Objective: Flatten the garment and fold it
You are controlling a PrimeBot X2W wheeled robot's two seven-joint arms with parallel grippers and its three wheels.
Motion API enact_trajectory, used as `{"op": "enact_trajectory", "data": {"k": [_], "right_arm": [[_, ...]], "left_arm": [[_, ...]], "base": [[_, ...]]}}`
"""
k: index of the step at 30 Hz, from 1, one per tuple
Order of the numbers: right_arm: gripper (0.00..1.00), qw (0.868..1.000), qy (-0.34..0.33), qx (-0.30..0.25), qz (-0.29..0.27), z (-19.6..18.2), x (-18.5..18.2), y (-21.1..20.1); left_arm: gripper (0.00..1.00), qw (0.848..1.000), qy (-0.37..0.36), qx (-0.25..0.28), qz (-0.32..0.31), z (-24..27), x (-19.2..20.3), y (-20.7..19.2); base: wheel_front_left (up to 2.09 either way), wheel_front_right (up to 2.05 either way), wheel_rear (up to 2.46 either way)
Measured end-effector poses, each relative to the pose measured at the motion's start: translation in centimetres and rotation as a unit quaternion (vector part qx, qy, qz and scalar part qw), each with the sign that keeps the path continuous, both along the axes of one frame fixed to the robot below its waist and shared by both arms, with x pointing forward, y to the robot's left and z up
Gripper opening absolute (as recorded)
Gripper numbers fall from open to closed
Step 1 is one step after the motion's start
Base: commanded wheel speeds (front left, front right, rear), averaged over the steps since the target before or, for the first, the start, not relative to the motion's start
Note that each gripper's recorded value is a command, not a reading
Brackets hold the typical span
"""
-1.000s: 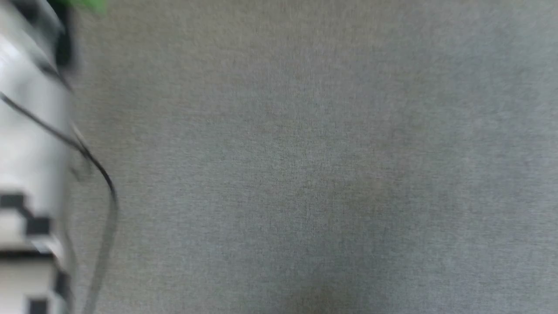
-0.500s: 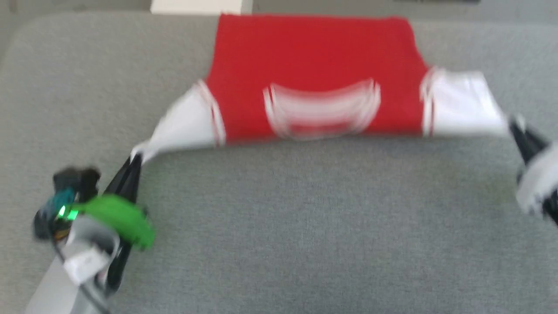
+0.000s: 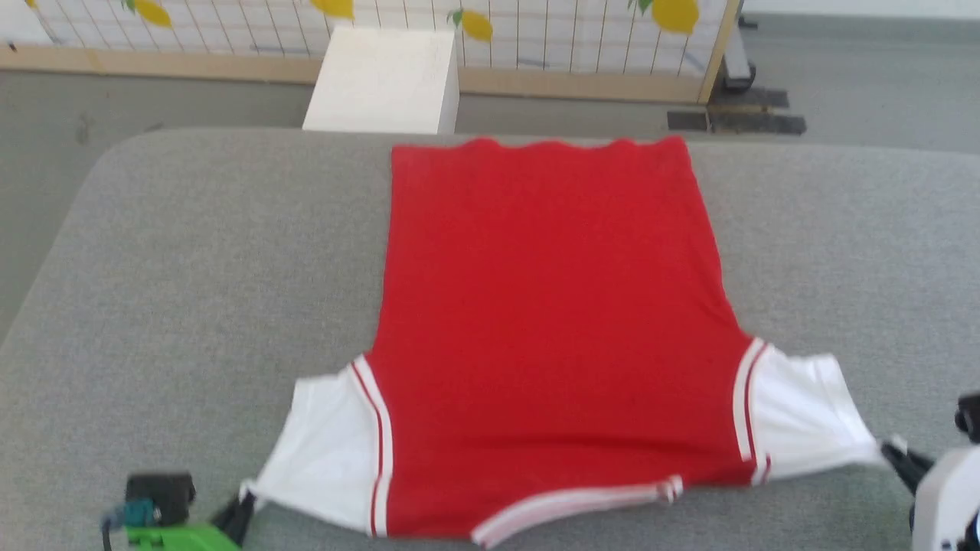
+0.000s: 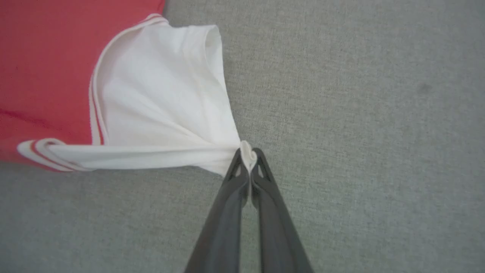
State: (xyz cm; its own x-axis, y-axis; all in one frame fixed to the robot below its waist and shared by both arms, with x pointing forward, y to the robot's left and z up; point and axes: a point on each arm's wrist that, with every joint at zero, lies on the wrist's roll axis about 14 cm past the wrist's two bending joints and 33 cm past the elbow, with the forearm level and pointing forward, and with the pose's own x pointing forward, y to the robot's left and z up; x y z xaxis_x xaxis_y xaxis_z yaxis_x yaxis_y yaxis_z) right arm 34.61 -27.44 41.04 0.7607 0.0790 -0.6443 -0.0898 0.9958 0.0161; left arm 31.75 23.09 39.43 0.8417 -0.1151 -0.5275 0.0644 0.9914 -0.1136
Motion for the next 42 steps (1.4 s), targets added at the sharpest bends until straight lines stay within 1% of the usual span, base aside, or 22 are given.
{"op": "enact_trajectory", "data": {"k": [4,8,9,12,14,18,22,25,30,35,39,42], "right_arm": [[0.00,1.000,0.030,0.002,-0.004,-0.6,-3.1,-0.2],[0.00,0.998,0.055,0.005,-0.007,-1.2,-4.6,-0.2],[1.00,0.998,0.054,0.004,-0.006,-1.1,-4.5,-0.1],[1.00,0.999,0.051,0.005,-0.001,-0.6,-3.6,0.2],[1.00,0.999,0.032,0.006,0.006,0.6,-2.1,0.6],[1.00,0.999,-0.023,0.024,0.013,4.1,2.8,1.9],[1.00,0.997,-0.054,0.022,0.041,6.9,8.1,3.8],[1.00,0.997,-0.062,0.021,0.052,7.9,12.1,4.9],[1.00,0.998,-0.024,0.014,0.048,7.1,18.2,5.7],[1.00,0.999,0.023,-0.015,0.039,5.6,23.8,6.1],[1.00,0.998,0.046,-0.022,0.047,4.3,27.1,7.9],[1.00,0.995,0.079,-0.031,0.058,2.0,28.6,9.4]], "left_arm": [[0.00,1.000,0.020,-0.009,-0.009,-0.3,-2.2,-1.1],[0.00,1.000,0.014,-0.020,-0.019,0.3,-2.3,-2.4],[0.00,0.999,0.013,-0.023,-0.022,0.3,-2.3,-2.7],[0.00,0.999,0.003,-0.032,-0.030,0.7,-1.9,-3.6],[0.00,0.999,-0.010,-0.038,-0.037,1.5,-1.4,-4.3],[0.00,0.996,-0.037,-0.056,-0.053,3.3,-0.1,-5.9],[0.00,0.993,-0.055,-0.065,-0.076,5.0,1.3,-7.5],[0.00,0.991,-0.063,-0.071,-0.091,5.8,2.0,-8.7],[0.00,0.989,-0.071,-0.082,-0.096,6.2,3.1,-9.8],[0.00,0.990,-0.064,-0.093,-0.090,5.8,3.7,-10.2],[0.00,0.991,-0.066,-0.092,-0.072,5.8,4.1,-9.8],[0.00,0.992,-0.059,-0.094,-0.060,5.5,4.1,-9.6]], "base": [[0.00,0.00,0.00],[0.00,0.00,0.00],[0.00,0.00,0.00],[0.00,0.00,0.00],[0.00,0.00,0.00],[0.00,0.00,0.00],[0.00,0.00,0.00],[0.00,0.00,0.00],[0.00,0.00,0.00],[0.00,0.00,0.00],[0.00,0.00,0.00],[0.00,0.00,0.00]]}}
